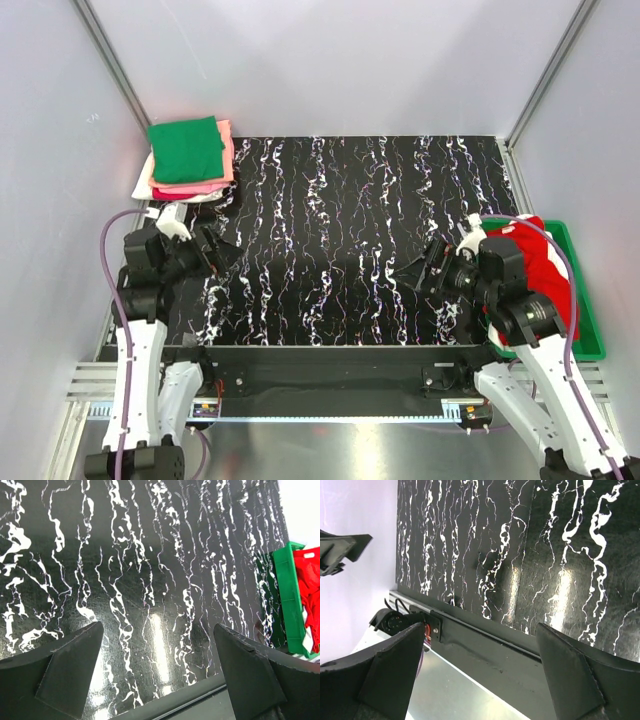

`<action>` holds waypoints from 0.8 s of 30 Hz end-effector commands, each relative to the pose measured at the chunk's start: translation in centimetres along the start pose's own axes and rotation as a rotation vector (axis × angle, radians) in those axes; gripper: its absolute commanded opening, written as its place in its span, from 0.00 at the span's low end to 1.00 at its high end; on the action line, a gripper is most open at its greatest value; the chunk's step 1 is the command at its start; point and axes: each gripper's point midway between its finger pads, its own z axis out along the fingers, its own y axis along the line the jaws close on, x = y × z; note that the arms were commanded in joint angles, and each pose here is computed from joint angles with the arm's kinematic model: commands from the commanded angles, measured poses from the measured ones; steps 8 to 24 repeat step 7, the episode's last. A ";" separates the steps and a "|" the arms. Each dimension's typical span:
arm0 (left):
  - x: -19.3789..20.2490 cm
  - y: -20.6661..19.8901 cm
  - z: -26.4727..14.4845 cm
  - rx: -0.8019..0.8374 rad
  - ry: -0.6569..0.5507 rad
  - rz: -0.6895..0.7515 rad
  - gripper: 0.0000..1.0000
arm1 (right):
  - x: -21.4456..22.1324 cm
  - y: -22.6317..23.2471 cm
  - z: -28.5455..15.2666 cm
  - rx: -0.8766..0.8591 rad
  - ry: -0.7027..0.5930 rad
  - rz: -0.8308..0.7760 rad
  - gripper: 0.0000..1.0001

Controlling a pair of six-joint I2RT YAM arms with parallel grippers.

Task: Fold and stack the t-shirts
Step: Reset both grippers

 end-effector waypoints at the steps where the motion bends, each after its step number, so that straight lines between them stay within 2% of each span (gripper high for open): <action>1: -0.7 0.1 0.6 0.011 -0.015 0.016 0.99 | -1.0 0.4 -1.3 0.027 -0.058 0.025 1.00; 7: -1.2 0.3 0.4 -0.032 -0.043 0.039 0.99 | -1.2 -0.2 -2.2 0.085 -0.070 0.017 1.00; 24: -1.2 0.3 0.4 -0.032 -0.043 0.039 0.99 | -1.2 -0.2 -2.2 0.085 -0.070 0.017 1.00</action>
